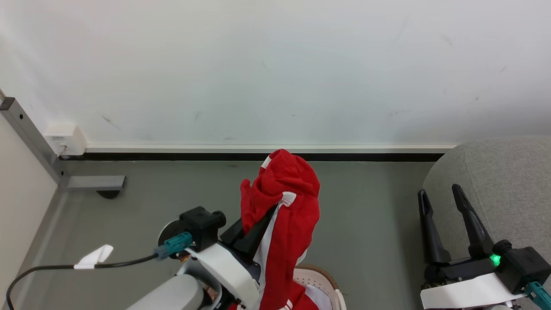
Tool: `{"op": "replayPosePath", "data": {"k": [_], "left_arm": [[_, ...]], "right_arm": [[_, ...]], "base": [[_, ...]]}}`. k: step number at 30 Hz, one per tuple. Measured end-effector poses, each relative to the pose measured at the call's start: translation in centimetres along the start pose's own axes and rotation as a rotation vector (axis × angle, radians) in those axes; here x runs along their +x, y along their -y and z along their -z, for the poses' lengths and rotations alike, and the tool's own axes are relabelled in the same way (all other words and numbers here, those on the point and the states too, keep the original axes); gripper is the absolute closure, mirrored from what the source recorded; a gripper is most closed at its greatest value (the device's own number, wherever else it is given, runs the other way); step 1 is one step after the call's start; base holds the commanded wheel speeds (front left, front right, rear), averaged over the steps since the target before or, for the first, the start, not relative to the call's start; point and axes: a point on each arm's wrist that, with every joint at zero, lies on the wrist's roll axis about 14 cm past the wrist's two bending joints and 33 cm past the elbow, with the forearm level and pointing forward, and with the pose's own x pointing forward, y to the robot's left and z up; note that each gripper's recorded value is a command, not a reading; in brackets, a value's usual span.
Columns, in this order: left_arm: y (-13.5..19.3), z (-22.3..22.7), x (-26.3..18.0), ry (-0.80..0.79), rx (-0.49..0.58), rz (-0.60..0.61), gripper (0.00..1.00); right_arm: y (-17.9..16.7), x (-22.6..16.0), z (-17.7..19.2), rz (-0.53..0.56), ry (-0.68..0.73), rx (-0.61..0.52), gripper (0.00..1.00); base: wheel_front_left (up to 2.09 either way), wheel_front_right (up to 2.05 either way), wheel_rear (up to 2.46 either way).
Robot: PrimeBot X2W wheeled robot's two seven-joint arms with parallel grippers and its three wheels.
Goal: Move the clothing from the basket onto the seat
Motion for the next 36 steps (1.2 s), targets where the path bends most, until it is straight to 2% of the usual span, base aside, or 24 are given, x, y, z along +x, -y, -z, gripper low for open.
{"op": "replayPosePath", "data": {"k": [7, 18, 22, 26, 31, 36], "left_arm": [[0.0, -3.9, 0.5, 0.101, 0.025, 0.009, 1.00], [-0.7, -5.7, 1.3, 0.128, 0.036, 0.006, 1.00], [-0.9, -5.6, 1.4, 0.128, 0.031, 0.004, 1.00], [-1.1, -5.8, 1.4, 0.129, 0.030, 0.000, 1.00], [-0.8, -6.1, 1.4, 0.131, 0.033, 0.008, 1.00], [-0.4, -6.0, 1.2, 0.124, 0.031, 0.013, 1.00]], "right_arm": [[-2.0, -0.1, 0.1, -0.055, -0.004, 0.017, 0.00], [-3.8, -0.4, 0.5, -0.107, -0.018, 0.025, 0.00], [-6.4, -0.7, 1.6, -0.188, -0.049, 0.024, 0.00], [-9.9, -1.5, 3.1, -0.320, -0.098, -0.007, 0.00], [-13.7, -2.2, 4.1, -0.450, -0.135, 0.014, 0.00], [-16.2, -2.7, 5.9, -0.543, -0.195, 0.009, 0.00]], "base": [[0.00, 0.00, 0.00], [0.00, 0.00, 0.00], [0.00, 0.00, 0.00], [0.00, 0.00, 0.00], [0.00, 0.00, 0.00], [0.00, 0.00, 0.00]]}}
